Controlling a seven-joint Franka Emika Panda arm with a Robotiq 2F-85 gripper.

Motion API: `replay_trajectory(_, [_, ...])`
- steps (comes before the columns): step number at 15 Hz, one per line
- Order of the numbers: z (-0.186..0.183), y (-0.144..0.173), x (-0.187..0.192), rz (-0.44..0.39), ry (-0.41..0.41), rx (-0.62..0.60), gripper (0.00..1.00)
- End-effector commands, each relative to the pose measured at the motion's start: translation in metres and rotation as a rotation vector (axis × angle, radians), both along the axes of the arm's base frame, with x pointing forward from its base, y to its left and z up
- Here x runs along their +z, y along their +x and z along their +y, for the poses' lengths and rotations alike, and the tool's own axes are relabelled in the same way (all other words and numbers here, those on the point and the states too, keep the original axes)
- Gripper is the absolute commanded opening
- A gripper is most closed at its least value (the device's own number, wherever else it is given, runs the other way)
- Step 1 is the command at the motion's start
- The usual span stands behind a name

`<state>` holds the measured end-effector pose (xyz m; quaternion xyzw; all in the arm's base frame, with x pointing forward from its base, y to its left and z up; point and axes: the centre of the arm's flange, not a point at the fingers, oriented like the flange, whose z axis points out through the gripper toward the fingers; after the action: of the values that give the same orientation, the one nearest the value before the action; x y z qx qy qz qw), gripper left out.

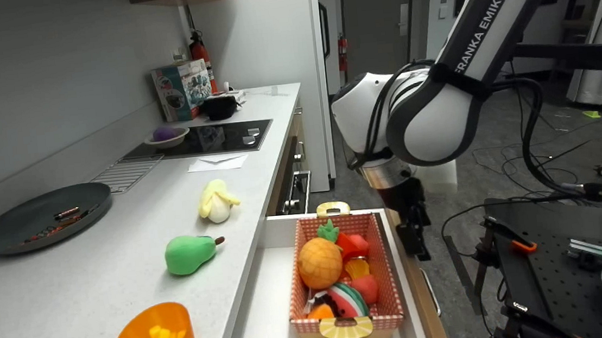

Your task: Put the plush toy inside the drawer then close it

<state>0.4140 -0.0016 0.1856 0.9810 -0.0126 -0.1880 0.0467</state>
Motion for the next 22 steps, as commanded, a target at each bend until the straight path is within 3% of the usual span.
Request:
replay_trajectory(1, [0.015, 0.044, 0.007, -0.115, 0.034, 0.023, 1.00])
replay_trajectory(5, [0.032, 0.093, 0.028, -0.193, 0.065, 0.085, 1.00])
replay_trajectory(13, [0.072, 0.177, 0.048, -0.254, 0.122, 0.227, 1.00])
replay_trajectory(17, [0.071, 0.170, 0.064, -0.218, 0.097, 0.246, 1.00])
replay_trajectory(22, [0.062, 0.132, 0.060, -0.098, 0.071, 0.242, 1.00])
